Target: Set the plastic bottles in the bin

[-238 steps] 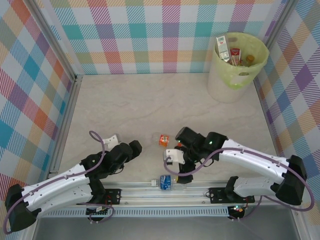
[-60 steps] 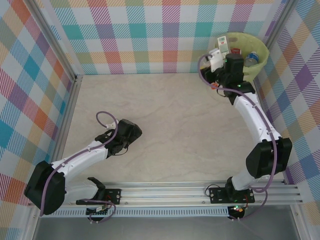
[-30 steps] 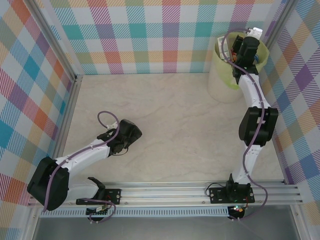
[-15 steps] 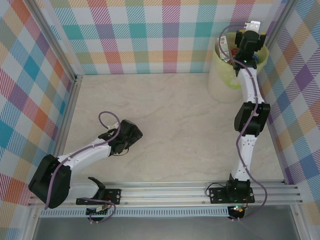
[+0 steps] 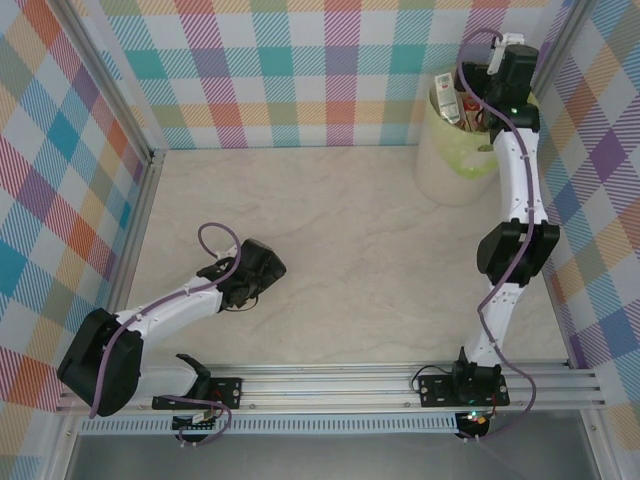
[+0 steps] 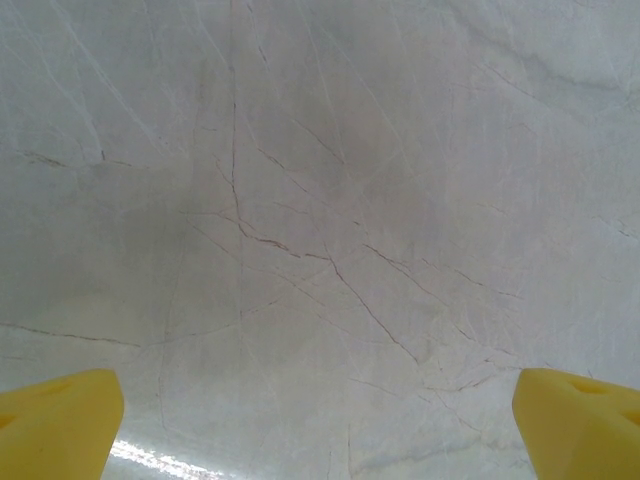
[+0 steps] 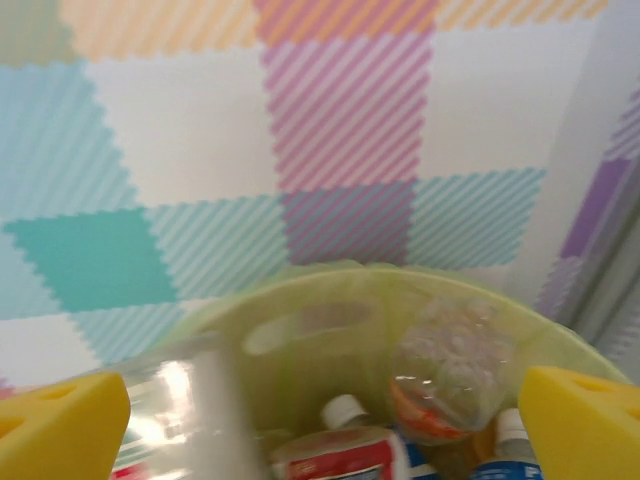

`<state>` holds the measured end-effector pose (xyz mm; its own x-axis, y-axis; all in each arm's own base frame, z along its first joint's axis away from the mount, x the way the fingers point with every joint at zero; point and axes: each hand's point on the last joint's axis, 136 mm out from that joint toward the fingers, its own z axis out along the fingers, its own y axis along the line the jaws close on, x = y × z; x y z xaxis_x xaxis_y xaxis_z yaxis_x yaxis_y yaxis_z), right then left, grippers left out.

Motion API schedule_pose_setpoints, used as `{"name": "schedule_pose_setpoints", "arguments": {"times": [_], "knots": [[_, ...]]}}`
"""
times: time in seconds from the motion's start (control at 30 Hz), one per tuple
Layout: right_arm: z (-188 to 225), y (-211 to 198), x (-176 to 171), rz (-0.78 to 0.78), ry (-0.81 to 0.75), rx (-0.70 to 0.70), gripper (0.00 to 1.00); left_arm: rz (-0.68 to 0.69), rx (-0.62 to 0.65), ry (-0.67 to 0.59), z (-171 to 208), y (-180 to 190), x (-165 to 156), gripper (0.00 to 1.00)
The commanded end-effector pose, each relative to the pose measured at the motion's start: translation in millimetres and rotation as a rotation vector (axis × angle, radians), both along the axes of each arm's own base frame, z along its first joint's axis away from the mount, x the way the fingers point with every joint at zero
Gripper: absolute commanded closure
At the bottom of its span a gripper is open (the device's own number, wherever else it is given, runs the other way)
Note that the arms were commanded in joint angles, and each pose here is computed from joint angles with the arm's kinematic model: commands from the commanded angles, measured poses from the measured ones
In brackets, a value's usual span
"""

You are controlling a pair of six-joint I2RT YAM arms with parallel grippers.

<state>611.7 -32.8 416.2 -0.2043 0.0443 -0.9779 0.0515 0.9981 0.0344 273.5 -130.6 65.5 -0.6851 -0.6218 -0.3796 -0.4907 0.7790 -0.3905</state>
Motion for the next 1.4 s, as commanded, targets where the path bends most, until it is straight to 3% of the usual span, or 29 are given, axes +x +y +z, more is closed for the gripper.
{"name": "schedule_pose_setpoints", "arguments": {"times": [0.0,0.1,0.23,0.37,0.57,0.73,1.03,1.17,1.37], "knots": [[-28,36,-3,0.141,0.093,0.083,0.0,0.016,-0.021,-0.009,2,-1,6,0.0],[-39,58,2,0.237,0.106,0.089,0.0,0.014,-0.02,-0.004,2,-1,5,0.0],[-54,44,20,0.143,0.133,0.052,0.0,0.018,-0.015,-0.003,1,2,2,0.0],[-71,48,33,0.165,0.168,0.05,0.01,0.031,-0.013,-0.013,3,7,-1,0.0],[-39,37,33,0.1,0.076,0.071,0.24,0.042,-0.015,-0.023,4,10,-3,0.0],[7,36,16,0.091,-0.022,0.081,0.34,0.042,-0.02,-0.028,3,9,-2,0.0],[18,-11,-17,-0.082,-0.142,0.229,0.28,0.035,-0.013,-0.031,2,10,-2,0.0],[-10,-45,-25,-0.217,-0.085,0.32,0.15,0.035,0.002,-0.055,8,13,-1,0.0],[-8,-84,-54,-0.399,-0.086,0.291,0.06,0.054,0.032,-0.111,26,30,0,0.0]]}}
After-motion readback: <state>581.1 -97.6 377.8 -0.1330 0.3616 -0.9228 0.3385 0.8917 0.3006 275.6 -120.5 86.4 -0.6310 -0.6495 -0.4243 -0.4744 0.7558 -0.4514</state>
